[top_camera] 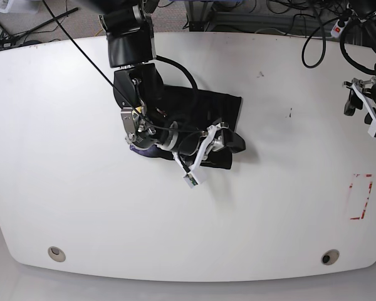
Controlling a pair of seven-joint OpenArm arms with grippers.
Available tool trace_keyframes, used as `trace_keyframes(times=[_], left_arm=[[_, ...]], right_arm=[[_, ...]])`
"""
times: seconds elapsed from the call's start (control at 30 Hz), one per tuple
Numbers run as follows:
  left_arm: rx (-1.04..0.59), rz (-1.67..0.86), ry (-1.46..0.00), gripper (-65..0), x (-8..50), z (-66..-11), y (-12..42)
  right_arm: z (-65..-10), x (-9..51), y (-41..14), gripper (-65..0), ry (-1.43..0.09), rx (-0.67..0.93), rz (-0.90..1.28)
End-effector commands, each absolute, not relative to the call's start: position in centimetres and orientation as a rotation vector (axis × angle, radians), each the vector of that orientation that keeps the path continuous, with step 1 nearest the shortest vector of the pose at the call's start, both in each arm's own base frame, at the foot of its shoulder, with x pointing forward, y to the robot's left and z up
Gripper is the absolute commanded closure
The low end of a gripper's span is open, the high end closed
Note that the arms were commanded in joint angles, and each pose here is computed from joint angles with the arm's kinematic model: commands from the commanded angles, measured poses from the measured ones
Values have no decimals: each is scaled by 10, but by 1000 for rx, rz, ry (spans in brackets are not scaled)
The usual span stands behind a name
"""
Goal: Fold the T-shirt properly
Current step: 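Press the folded bundle with the right gripper and bring the left gripper back, then grasp the bundle with both grippers and rotate it, sun print showing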
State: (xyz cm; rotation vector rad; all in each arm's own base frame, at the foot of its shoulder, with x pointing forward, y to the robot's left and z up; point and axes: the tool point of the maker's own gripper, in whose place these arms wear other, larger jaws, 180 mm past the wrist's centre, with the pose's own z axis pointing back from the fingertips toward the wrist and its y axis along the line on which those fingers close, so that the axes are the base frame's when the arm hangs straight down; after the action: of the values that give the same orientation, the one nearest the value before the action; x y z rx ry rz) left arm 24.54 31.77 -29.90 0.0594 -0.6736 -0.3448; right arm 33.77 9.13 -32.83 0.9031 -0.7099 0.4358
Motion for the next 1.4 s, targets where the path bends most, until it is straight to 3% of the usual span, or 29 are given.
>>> trace_keyframes(times=[0.0, 0.27, 0.83, 0.93, 1.13, 1.37], left_arm=[[64, -392, -721, -344, 255, -286, 307], [-9, -510, -726, -344, 268, -293, 261], [-322, -820, -777, -344, 293, -309, 61], [-320, -883, -765, -344, 290, -313, 23], [-289, -968, -739, -344, 281, -319, -28], [-301, -982, -680, -343, 277, -341, -39]], right_arm=[[-304, 343, 111, -409, -744, 929, 481], [-286, 349, 115, -409, -777, 890, 527], [-315, 358, -60, -407, -847, 570, 369], [-314, 362, -82, -350, -865, 542, 314], [-322, 362, -108, -122, -847, 494, 313], [-348, 364, -119, -127, -781, 491, 287]])
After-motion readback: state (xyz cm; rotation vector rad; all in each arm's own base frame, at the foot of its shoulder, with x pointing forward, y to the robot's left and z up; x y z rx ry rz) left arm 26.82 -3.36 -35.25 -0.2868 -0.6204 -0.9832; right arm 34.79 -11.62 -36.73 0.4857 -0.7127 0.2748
